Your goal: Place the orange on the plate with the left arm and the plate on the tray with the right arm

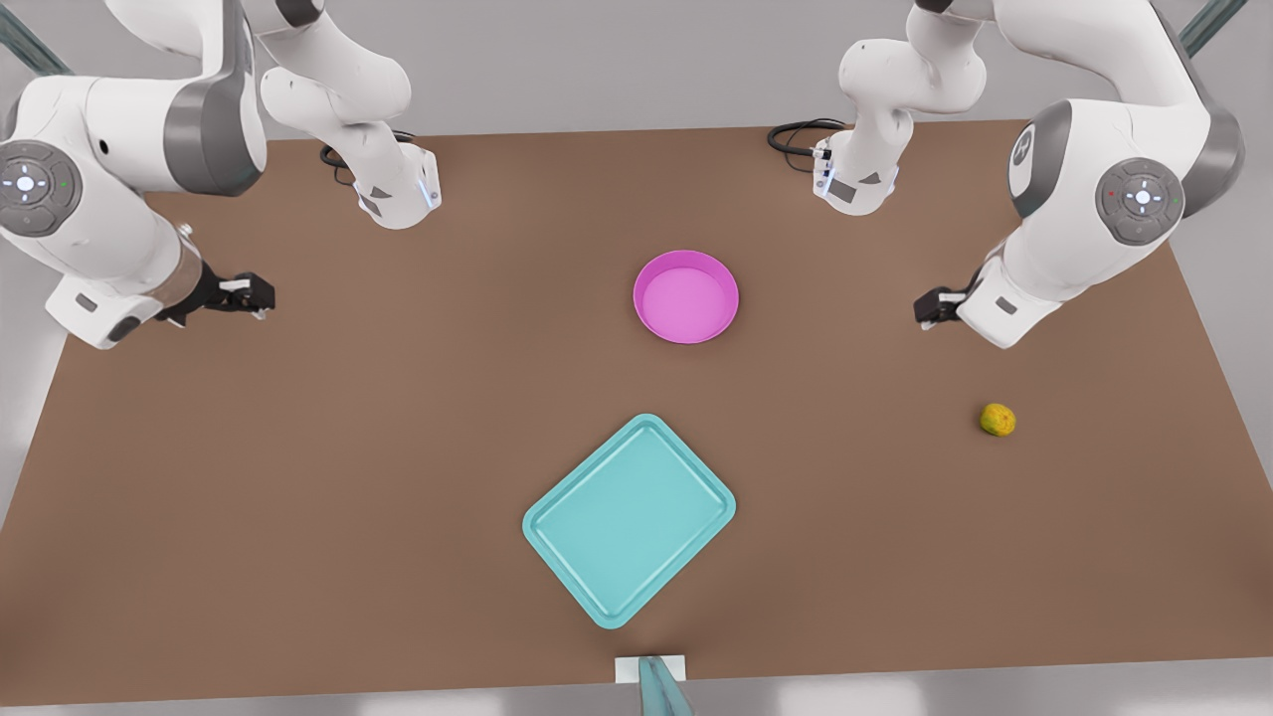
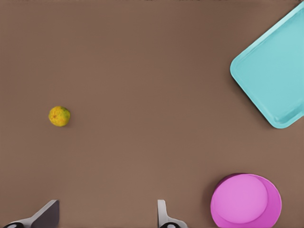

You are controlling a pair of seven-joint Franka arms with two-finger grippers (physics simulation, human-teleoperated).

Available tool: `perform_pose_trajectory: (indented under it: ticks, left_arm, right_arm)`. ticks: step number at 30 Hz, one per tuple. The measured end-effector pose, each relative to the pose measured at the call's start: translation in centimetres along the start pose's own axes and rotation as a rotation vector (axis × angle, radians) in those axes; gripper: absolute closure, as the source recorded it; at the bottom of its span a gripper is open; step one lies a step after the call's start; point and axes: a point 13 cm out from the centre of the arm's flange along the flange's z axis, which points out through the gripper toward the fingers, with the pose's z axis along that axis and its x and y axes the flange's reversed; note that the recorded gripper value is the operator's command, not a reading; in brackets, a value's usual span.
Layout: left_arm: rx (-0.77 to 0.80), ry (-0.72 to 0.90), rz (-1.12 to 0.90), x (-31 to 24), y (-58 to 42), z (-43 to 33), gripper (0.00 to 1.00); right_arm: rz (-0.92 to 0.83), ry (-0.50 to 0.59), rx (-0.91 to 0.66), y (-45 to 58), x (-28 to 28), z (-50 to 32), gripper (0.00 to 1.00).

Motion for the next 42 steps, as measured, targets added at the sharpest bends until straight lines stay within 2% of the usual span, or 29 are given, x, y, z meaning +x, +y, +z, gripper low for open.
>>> perform_pose_trajectory:
  ticks: [2, 3, 6, 8, 10, 17, 23, 38, 39, 40, 42]
  left_arm:
    - [0.000, 0.001, -0.011, -0.5, 0.0, 0.5, 0.00]
    - [-0.001, 0.037, -0.031, -0.8, 0.6, 3.2, 0.00]
    - [0.012, 0.169, -0.209, -3.2, 9.4, 17.2, 0.00]
    - [0.033, 0.194, -0.292, -4.5, 15.2, 24.2, 0.00]
    - [0.046, 0.171, -0.304, -5.6, 19.0, 28.2, 0.00]
    - [0.039, 0.096, -0.146, -8.2, 23.2, 34.6, 0.00]
    - [0.041, 0.082, -0.031, -7.9, 24.8, 40.3, 0.00]
    - [0.044, 0.106, 0.141, -7.0, 26.9, 46.0, 0.00]
    - [0.045, 0.106, 0.149, -7.0, 26.9, 46.1, 0.05]
    - [0.044, 0.105, 0.157, -7.0, 27.0, 46.1, 0.18]
    - [0.043, 0.102, 0.171, -7.1, 26.9, 46.0, 0.18]
  right_arm:
    - [-0.002, -0.007, 0.000, 0.0, -0.3, 0.0, 0.00]
    - [-0.002, -0.009, 0.000, -0.1, -0.4, 0.0, 0.00]
    - [-0.005, -0.013, 0.001, 0.0, -0.6, 0.1, 0.00]
    - [-0.014, 0.003, 0.001, 0.3, -1.2, 1.0, 0.00]
    - [-0.025, 0.020, 0.001, 0.8, -1.9, 2.0, 0.00]
    - [-0.033, 0.036, -0.020, 1.2, -3.0, 3.3, 0.00]
    - [-0.040, 0.034, -0.014, 1.9, -3.4, 3.4, 0.00]
    - [-0.022, 0.026, -0.013, 1.2, -3.5, 3.0, 0.00]
    - [-0.022, 0.026, -0.014, 1.2, -3.5, 3.0, 0.00]
    - [-0.022, 0.026, -0.014, 1.2, -3.5, 3.0, 0.00]
    - [-0.021, 0.026, -0.014, 1.1, -3.5, 3.0, 0.00]
